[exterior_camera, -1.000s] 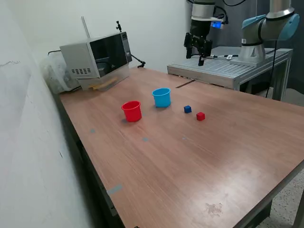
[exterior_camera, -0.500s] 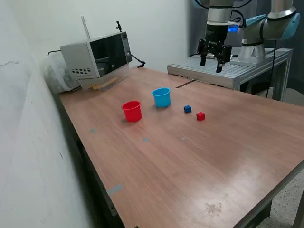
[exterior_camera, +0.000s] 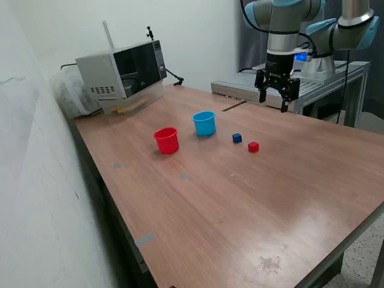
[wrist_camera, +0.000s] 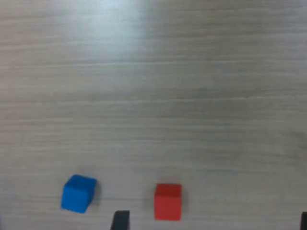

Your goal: Place red objects in the red bin, and blue objects in the blue bin.

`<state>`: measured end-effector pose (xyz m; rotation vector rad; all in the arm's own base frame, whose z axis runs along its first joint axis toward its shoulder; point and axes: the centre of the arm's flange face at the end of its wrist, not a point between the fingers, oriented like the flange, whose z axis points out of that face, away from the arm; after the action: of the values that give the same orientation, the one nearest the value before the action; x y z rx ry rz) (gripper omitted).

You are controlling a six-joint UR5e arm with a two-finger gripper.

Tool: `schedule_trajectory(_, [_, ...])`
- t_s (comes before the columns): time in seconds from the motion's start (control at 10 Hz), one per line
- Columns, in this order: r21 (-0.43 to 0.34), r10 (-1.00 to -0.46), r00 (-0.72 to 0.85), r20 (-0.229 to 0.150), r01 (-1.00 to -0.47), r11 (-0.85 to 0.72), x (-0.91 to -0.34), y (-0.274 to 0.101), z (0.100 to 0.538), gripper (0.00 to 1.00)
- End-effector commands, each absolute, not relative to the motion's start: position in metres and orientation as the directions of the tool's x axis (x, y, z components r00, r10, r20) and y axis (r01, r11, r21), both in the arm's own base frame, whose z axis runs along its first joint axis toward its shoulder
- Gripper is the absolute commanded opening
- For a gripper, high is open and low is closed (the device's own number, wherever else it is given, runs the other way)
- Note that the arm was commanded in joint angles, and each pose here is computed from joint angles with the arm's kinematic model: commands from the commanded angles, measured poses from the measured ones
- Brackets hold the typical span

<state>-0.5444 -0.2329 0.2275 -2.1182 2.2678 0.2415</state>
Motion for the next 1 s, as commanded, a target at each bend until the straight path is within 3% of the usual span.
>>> schedule_trajectory(0.0, [0.073, -0.99, -0.054, -0.129, -0.996, 0.045, -0.544, -0.26, 0.198, 1.0])
schedule_trajectory(0.9, [0.047, -0.989, -0.051, -0.138, -0.998, 0.045, -0.596, -0.266, 0.142, 1.0])
